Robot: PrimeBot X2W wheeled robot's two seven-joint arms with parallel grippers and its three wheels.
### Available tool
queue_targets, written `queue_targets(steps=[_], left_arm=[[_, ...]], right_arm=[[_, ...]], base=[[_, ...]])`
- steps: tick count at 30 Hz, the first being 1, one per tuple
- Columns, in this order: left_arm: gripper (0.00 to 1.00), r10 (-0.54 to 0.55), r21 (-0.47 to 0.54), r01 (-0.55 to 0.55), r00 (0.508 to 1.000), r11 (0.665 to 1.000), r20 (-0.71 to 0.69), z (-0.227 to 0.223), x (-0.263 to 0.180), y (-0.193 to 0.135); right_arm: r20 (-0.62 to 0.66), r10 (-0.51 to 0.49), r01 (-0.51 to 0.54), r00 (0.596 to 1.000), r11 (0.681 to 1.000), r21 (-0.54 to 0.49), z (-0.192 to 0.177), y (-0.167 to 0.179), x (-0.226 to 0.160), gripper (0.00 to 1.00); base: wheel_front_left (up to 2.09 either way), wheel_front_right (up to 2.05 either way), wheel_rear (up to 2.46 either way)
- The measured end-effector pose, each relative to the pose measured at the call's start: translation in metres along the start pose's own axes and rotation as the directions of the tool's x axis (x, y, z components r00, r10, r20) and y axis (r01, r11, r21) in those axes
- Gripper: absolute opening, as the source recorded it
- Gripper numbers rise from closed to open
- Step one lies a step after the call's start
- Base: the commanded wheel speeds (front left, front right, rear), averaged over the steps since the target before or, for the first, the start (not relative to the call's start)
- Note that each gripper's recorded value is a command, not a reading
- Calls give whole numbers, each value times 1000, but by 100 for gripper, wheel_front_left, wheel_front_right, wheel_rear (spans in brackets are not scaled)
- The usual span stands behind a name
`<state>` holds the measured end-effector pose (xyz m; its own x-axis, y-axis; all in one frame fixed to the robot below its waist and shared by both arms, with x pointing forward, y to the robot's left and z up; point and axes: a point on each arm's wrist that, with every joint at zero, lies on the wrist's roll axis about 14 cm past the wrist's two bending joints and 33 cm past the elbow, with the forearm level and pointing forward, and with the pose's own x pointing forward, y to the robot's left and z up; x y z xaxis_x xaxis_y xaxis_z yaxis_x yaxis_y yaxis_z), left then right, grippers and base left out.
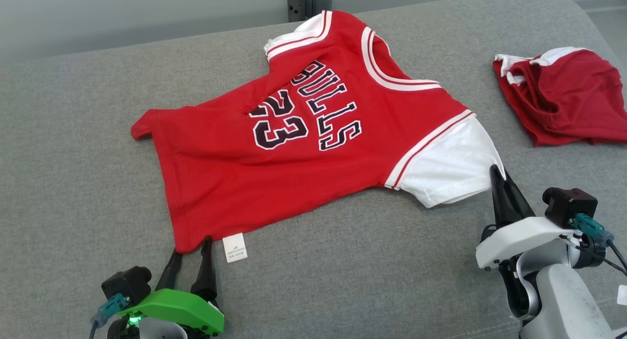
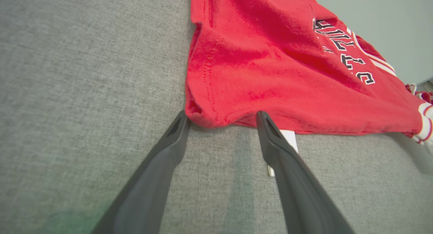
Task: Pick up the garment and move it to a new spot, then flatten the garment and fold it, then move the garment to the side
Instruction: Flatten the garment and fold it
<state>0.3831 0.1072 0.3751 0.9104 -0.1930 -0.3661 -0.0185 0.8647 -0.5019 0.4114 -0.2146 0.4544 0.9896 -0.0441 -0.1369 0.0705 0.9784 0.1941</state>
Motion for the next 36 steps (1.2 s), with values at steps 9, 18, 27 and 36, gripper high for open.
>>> queue_targets(steps=[9,18,27,36], left_arm=[[0,-21,19,21,1000,1000,8,2,7,-6],[0,-122,70,110,972,991,202,62,4,-32],[0,-259,129,226,865,966,430,150,-27,-75],[0,-395,204,343,707,917,587,224,-82,-121]], right_arm=[[18,-7,7,1000,1000,0,4,-3,-1,0],[104,40,-45,994,998,45,31,15,1,0],[285,131,-183,950,969,164,101,47,-7,0],[518,185,-350,835,905,243,189,62,-46,0]], base=[[0,0,0],[0,0,0],[0,0,0],[0,0,0]])
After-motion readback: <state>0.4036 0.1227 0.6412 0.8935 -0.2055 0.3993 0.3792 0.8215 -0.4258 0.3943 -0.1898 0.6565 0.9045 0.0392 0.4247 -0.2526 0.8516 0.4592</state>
